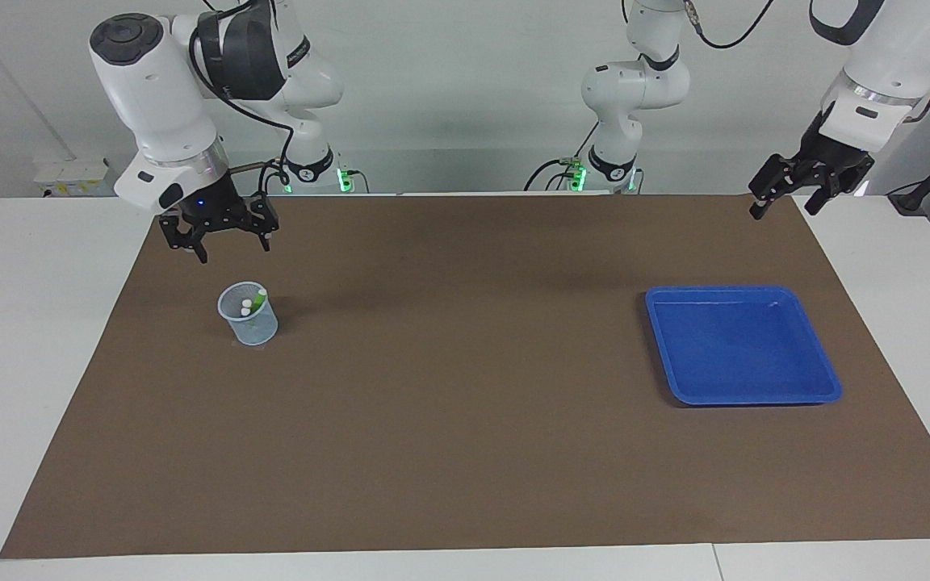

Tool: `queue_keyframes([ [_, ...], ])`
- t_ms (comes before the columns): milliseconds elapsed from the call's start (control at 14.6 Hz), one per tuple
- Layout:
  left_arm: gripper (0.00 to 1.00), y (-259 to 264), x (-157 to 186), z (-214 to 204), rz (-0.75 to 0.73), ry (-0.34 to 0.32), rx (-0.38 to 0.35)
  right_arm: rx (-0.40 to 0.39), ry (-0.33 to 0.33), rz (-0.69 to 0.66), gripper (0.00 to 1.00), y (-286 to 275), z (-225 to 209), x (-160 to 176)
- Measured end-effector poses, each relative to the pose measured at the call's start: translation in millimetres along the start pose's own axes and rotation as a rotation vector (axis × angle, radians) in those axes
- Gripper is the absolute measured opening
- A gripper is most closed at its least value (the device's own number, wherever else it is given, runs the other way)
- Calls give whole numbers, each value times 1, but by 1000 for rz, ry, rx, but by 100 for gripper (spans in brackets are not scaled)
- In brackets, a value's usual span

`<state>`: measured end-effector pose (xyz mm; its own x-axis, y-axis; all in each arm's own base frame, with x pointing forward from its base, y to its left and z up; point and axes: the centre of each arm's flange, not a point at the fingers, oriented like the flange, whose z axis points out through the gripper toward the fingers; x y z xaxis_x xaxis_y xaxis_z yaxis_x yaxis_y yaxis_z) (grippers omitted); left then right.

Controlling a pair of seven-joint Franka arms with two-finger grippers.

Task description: Transfer and insert pens with both arms

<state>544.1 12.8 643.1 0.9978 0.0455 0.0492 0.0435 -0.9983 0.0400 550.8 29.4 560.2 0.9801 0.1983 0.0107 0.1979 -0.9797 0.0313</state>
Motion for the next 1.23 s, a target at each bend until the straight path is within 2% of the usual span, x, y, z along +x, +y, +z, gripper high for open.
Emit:
queue_keyframes([
  [684,100,-1,0,0,-2,1,0,-1,10,8,100,0,-7,1],
  [1231,100,-2,0,0,-4,1,0,1,-9,5,100,-7,-50,-15],
])
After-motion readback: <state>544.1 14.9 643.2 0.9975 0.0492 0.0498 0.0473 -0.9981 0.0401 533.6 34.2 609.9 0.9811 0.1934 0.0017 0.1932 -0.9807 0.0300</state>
